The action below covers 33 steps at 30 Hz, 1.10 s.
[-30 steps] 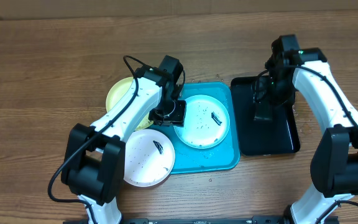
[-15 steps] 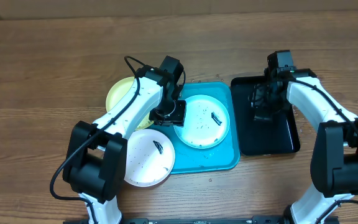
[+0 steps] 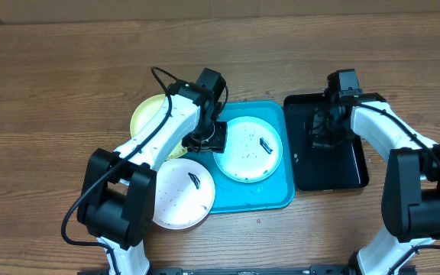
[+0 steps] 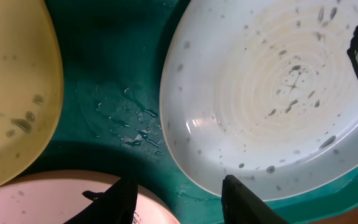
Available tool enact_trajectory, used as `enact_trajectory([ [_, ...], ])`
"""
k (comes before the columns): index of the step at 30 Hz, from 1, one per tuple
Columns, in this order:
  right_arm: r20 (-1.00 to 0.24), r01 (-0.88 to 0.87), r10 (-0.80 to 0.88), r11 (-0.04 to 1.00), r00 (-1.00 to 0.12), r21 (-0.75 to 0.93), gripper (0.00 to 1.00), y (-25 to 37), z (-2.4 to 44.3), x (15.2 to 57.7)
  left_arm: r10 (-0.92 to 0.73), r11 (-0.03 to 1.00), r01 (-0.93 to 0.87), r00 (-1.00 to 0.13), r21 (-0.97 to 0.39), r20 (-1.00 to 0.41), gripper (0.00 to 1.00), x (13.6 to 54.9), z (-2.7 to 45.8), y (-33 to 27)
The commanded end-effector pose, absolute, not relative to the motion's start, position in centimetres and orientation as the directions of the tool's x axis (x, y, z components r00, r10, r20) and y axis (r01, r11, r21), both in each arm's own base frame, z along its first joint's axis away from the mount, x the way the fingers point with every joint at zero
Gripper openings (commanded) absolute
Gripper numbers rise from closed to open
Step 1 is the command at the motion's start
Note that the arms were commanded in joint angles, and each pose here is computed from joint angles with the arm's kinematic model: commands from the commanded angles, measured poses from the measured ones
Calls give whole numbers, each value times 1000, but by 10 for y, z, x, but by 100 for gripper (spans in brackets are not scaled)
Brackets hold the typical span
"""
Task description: Clean dirty plates on tray and stack at the side
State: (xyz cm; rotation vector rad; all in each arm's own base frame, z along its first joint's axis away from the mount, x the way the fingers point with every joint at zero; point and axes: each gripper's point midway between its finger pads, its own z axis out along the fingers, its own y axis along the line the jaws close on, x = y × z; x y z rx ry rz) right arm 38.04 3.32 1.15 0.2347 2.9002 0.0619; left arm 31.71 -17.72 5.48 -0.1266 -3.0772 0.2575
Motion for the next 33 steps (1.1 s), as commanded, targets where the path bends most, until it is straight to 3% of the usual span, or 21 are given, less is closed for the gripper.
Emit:
enact_trajectory([
  [1,-237,163,172,985,-956,55,41,31,12,382,57,989,50,-997,-139,52,46,318,46,-173],
  [4,-250,163,173,985,-953,59,37,31,13,386,51,989,45,-998,-143,41,45,321,45,-175],
  [9,-253,163,173,985,-952,60,42,31,13,387,43,988,39,-999,-147,23,43,326,43,-176],
  [13,-253,163,173,985,-952,60,44,31,13,387,43,987,41,-999,-154,7,28,329,40,-178],
  [20,-253,162,172,985,-952,60,44,31,13,387,9,988,8,-1000,-156,5,32,325,22,-176],
  [33,-254,162,172,985,-952,60,44,31,13,387,-21,995,-18,-999,-93,-30,23,329,13,-164],
])
